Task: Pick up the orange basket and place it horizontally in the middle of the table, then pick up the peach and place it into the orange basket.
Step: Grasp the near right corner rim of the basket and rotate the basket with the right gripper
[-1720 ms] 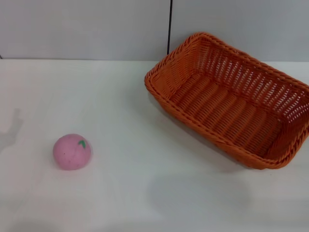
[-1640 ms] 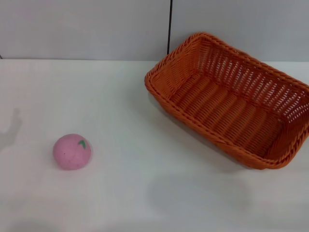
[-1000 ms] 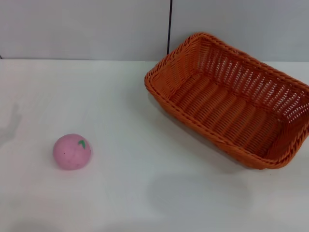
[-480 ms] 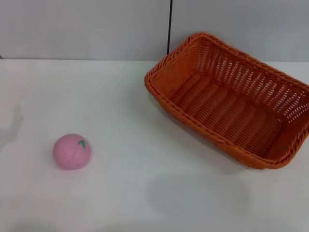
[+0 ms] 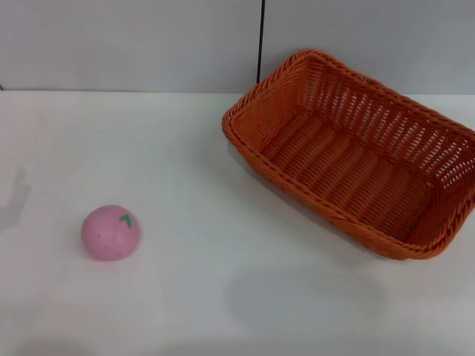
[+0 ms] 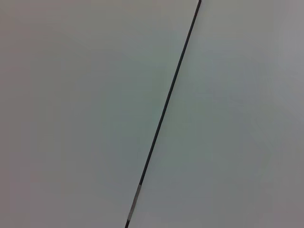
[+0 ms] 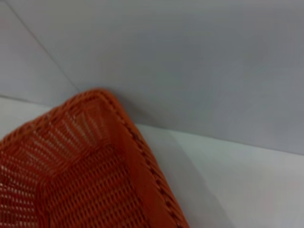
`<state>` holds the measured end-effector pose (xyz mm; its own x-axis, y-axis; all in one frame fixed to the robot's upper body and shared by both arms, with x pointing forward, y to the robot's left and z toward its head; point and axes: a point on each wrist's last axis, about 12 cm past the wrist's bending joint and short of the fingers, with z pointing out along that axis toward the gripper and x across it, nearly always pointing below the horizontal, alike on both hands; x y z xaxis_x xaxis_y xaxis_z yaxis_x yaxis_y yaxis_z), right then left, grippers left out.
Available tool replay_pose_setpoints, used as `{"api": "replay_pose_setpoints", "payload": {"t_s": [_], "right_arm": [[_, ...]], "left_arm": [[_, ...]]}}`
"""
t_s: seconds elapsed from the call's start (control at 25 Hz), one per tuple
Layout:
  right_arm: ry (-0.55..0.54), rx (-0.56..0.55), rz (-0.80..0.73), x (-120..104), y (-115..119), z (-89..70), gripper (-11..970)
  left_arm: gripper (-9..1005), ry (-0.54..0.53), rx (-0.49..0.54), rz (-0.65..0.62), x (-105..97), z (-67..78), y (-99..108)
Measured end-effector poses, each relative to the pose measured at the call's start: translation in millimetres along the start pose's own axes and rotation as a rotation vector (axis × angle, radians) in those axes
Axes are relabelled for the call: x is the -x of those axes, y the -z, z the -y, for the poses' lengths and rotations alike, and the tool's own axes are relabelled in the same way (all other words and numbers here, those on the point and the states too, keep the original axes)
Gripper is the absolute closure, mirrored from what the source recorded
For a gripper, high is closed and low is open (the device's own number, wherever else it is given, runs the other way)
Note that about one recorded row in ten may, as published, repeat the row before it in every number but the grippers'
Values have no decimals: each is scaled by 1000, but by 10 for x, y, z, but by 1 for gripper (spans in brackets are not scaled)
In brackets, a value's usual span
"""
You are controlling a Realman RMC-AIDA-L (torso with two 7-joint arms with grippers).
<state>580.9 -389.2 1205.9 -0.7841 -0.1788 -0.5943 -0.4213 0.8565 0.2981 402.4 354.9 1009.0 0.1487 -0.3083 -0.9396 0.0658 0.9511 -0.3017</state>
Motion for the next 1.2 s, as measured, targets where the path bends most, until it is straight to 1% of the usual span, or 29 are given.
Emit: {"api": "replay_pose_setpoints", "payload": {"t_s": [0.12, 0.16, 0.2, 0.36, 0.48, 0.56, 0.6, 0.72, 0.76, 0.8, 0.96, 1.2], "right_arm": [[10, 5, -12, 15, -188, 3, 319], [26, 18, -11, 23, -284, 0, 319], [26, 18, -11, 23, -284, 0, 320], [81, 48, 11, 40, -453, -61, 320], [102, 55, 23, 45, -502, -89, 321], [119, 69, 39, 56, -584, -122, 322], [119, 69, 39, 56, -584, -122, 322], [131, 70, 36, 62, -673, -134, 323], [141, 73, 33, 61, -734, -141, 323], [141, 73, 33, 61, -734, -141, 324], [158, 73, 48, 53, -854, -143, 325], [177, 99, 104, 45, -920, -157, 327]], "left_arm": [[216, 6, -6, 9, 11, 7, 0], [217, 6, -8, 12, 13, 9, -1], [217, 7, -11, 16, 17, 14, -4], [220, 9, -17, 22, 22, 23, -15], [222, 9, -18, 23, 23, 25, -22], [223, 10, -20, 24, 24, 28, -30], [224, 10, -22, 26, 26, 30, -37], [226, 11, -26, 29, 30, 35, -53], [226, 11, -27, 30, 30, 36, -54], [227, 11, -27, 30, 31, 36, -55], [230, 11, -28, 32, 33, 37, -55], [233, 8, -25, 29, 33, 28, -47]]}}
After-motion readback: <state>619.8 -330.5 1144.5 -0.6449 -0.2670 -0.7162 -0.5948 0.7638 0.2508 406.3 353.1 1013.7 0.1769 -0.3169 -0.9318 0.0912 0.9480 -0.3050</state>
